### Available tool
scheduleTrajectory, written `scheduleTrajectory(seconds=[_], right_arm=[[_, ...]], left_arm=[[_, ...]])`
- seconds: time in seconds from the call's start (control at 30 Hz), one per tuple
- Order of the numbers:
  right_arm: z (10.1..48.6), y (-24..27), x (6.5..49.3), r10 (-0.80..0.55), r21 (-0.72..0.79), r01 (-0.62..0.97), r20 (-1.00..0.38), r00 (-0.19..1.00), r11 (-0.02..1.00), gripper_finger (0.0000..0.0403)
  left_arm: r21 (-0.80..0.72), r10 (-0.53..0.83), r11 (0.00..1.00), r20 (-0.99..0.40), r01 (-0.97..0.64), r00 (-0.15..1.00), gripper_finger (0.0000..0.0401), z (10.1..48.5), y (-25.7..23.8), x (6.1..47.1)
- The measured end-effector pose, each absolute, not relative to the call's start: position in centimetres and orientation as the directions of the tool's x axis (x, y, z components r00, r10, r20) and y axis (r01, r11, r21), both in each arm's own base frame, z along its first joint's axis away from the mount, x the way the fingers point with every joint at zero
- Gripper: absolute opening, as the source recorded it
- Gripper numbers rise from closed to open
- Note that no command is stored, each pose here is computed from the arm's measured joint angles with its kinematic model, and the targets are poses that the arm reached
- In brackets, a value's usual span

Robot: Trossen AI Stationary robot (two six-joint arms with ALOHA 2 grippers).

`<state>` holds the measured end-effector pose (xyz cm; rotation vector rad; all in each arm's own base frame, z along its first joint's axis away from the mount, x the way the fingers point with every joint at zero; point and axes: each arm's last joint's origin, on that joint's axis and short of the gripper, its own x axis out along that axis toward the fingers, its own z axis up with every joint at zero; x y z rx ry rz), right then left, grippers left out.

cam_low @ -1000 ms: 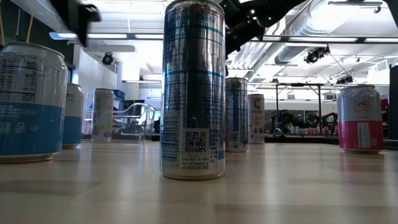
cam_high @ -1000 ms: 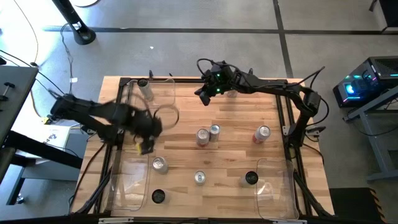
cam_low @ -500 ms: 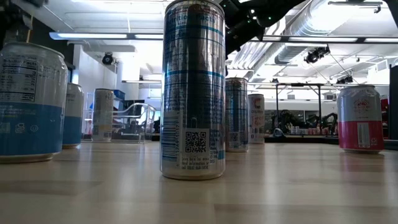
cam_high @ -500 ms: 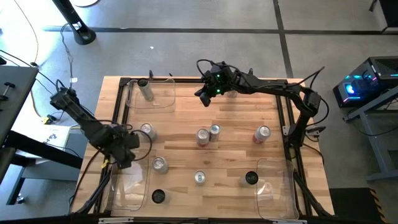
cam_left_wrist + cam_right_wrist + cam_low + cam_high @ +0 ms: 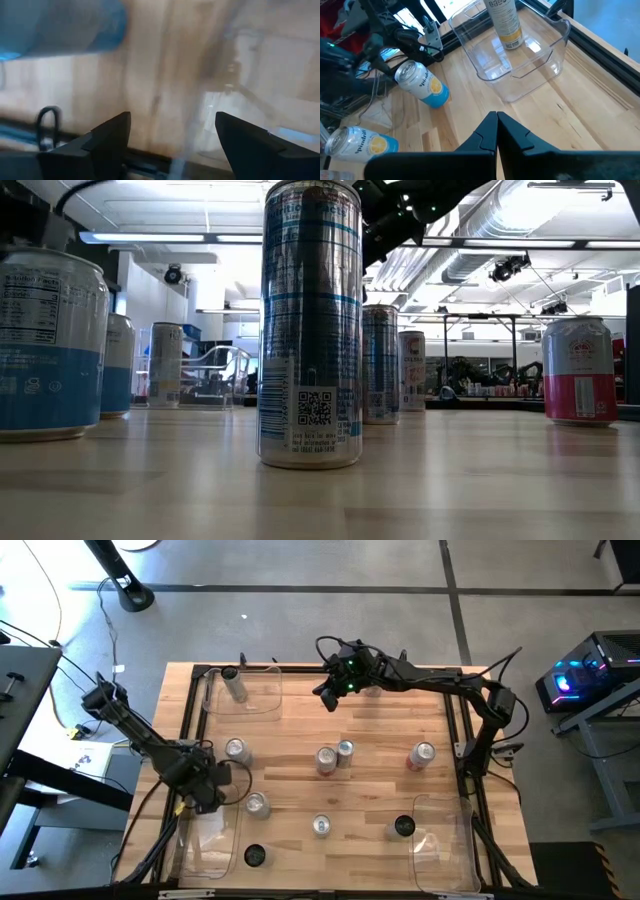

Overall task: Sort soda cans
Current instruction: Move the bottom left transparent bin to the top center of the table

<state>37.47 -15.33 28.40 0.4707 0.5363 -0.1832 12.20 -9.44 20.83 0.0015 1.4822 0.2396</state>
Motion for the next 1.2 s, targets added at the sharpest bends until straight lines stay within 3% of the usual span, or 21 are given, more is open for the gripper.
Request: scheduleTrajectory(seconds=[0.17,0.27,0.37,0.43,0.53,0.77,0.93,1.2], right_arm=[[28.4,-15.3,37.5,-0.047,0.386,0.29,-0.528,0.848,0.876,0.0],[28.4,-15.3,37.5,-0.048,0.386,0.289,-0.528,0.848,0.876,0.0],[28.4,-15.3,37.5,-0.048,0.386,0.289,-0.528,0.848,0.876,0.0],[28.4,-15.3,37.5,-0.048,0.386,0.289,-0.527,0.848,0.876,0.0],[28.4,-15.3,37.5,-0.048,0.386,0.288,-0.525,0.85,0.876,0.0],[28.4,-15.3,37.5,-0.048,0.378,0.284,-0.526,0.849,0.881,0.0],[28.4,-15.3,37.5,-0.048,0.374,0.282,-0.526,0.849,0.883,0.0],[28.4,-15.3,37.5,-0.048,0.375,0.283,-0.528,0.848,0.883,0.0]], left_arm=[[0.102,0.106,0.966,-0.994,-0.239,0.004,0.0223,19.7,-9.3,12.0],[0.045,0.058,0.97,-0.997,-0.239,0.048,0.0146,19.7,-9.7,12.5],[0.008,0.024,0.976,-0.997,-0.217,0.073,0.0045,19.7,-9.9,12.8],[-0.016,-0.004,0.971,-0.999,-0.24,0.052,0.0015,19.7,-9.9,12.7],[-0.044,-0.041,0.967,-0.999,-0.252,0.02,0.001,20.0,-10.0,12.4],[-0.142,-0.126,0.961,-0.989,-0.237,0.083,0.0002,22.5,-10.0,12.0],[-0.137,-0.135,0.968,-0.991,-0.212,0.022,0.0001,23.8,-9.3,11.0],[-0.342,-0.344,0.925,-0.939,-0.164,0.017,0.0001,28.0,-9.6,10.7]])
